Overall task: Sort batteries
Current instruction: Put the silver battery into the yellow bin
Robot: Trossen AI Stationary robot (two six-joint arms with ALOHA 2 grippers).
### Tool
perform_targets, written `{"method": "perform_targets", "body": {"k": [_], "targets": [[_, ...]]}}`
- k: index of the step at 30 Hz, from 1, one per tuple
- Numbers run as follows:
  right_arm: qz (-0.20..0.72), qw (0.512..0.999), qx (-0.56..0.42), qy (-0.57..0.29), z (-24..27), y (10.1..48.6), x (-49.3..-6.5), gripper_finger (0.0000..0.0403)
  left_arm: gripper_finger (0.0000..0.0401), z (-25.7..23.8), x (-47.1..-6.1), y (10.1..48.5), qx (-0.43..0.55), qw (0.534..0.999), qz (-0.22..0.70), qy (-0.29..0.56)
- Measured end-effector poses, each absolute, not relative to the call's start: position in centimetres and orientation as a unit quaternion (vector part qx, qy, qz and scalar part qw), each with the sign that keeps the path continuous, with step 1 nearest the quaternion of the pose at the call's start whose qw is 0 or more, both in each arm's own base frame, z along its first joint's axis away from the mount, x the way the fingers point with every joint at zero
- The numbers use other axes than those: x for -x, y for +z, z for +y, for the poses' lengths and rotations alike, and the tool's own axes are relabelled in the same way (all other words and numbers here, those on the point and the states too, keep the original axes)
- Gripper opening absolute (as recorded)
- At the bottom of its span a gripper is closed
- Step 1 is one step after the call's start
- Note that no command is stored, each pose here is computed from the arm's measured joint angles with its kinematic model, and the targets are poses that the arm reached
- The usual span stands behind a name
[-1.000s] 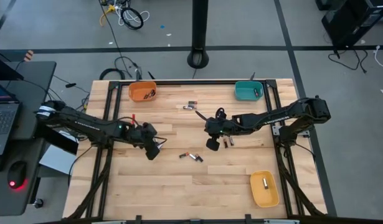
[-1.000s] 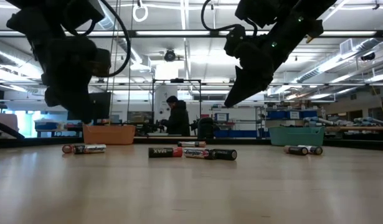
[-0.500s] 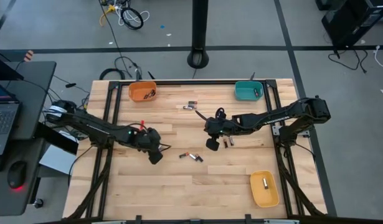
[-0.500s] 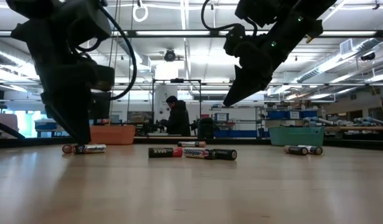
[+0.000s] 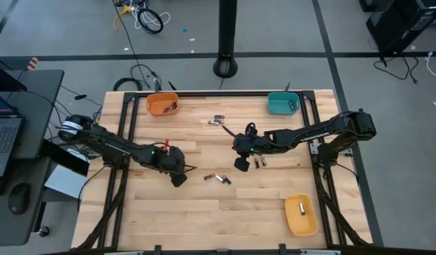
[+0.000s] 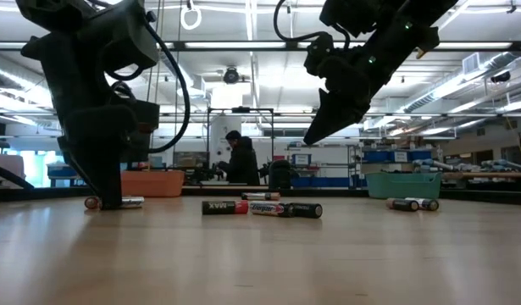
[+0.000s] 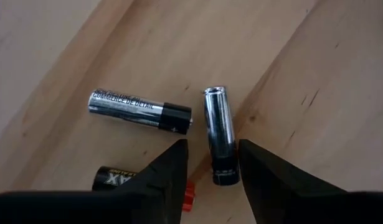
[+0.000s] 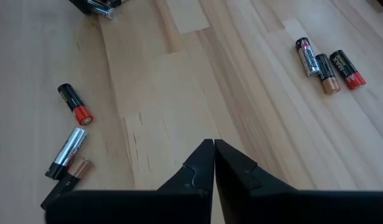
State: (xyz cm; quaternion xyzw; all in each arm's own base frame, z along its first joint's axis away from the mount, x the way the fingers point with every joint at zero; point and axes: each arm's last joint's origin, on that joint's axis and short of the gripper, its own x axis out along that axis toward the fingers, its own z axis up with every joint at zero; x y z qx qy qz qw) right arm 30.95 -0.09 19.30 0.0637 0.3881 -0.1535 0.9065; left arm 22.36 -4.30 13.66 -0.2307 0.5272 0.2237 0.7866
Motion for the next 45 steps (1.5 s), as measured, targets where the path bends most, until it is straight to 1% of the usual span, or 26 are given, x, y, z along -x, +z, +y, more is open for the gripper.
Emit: {"method": "perform_targets", "body": {"k": [3, 5, 12, 18, 22, 26, 29, 31, 33, 36, 40, 45], "targets": [[0.388, 0.906, -0.064, -0.154, -0.1, 19.3, -30.9, 0.0022, 0.0148, -4.3, -22.4, 13.6, 0.228, 0.786, 0.530, 0.223], [0.388, 0.906, -0.064, -0.153, -0.1, 19.3, -30.9, 0.0023, 0.0135, -4.3, -22.4, 13.6, 0.224, 0.786, 0.532, 0.221], [0.387, 0.907, -0.064, -0.153, -0.1, 19.3, -31.0, 0.0021, 0.0047, -4.4, -22.4, 13.5, 0.209, 0.788, 0.548, 0.186], [0.388, 0.907, -0.064, -0.152, -0.1, 19.3, -31.0, 0.0021, 0.0045, -4.7, -23.0, 14.3, 0.185, 0.794, 0.564, 0.131], [0.387, 0.909, -0.061, -0.145, 0.3, 19.4, -30.9, 0.0019, 0.0045, -4.9, -24.5, 16.2, 0.170, 0.821, 0.538, 0.089], [0.385, 0.912, -0.044, -0.131, 1.3, 20.5, -30.1, 0.0016, 0.0045, -4.3, -25.5, 17.1, 0.144, 0.839, 0.518, 0.080], [0.372, 0.917, -0.031, -0.140, 2.0, 21.7, -29.3, 0.0015, 0.0045, -3.5, -26.4, 17.7, 0.136, 0.867, 0.474, 0.068], [0.347, 0.927, -0.030, -0.139, 2.6, 22.3, -29.0, 0.0015, 0.0045, -2.9, -27.1, 18.1, 0.132, 0.892, 0.429, 0.057], [0.315, 0.940, -0.035, -0.127, 3.2, 22.2, -28.8, 0.0015, 0.0045, -2.5, -27.9, 18.5, 0.131, 0.916, 0.377, 0.035], [0.274, 0.957, -0.046, -0.088, 4.0, 21.1, -28.2, 0.0014, 0.0045, -1.8, -28.5, 18.9, 0.120, 0.946, 0.302, 0.010], [0.178, 0.980, -0.073, -0.049, 4.6, 20.4, -28.0, 0.0014, 0.0045, -0.8, -28.9, 19.7, 0.118, 0.976, 0.183, -0.023], [0.064, 0.994, -0.084, -0.033, 4.7, 21.7, -28.6, 0.0025, 0.0045, -0.3, -28.9, 20.8, 0.105, 0.990, 0.085, -0.042]]}}
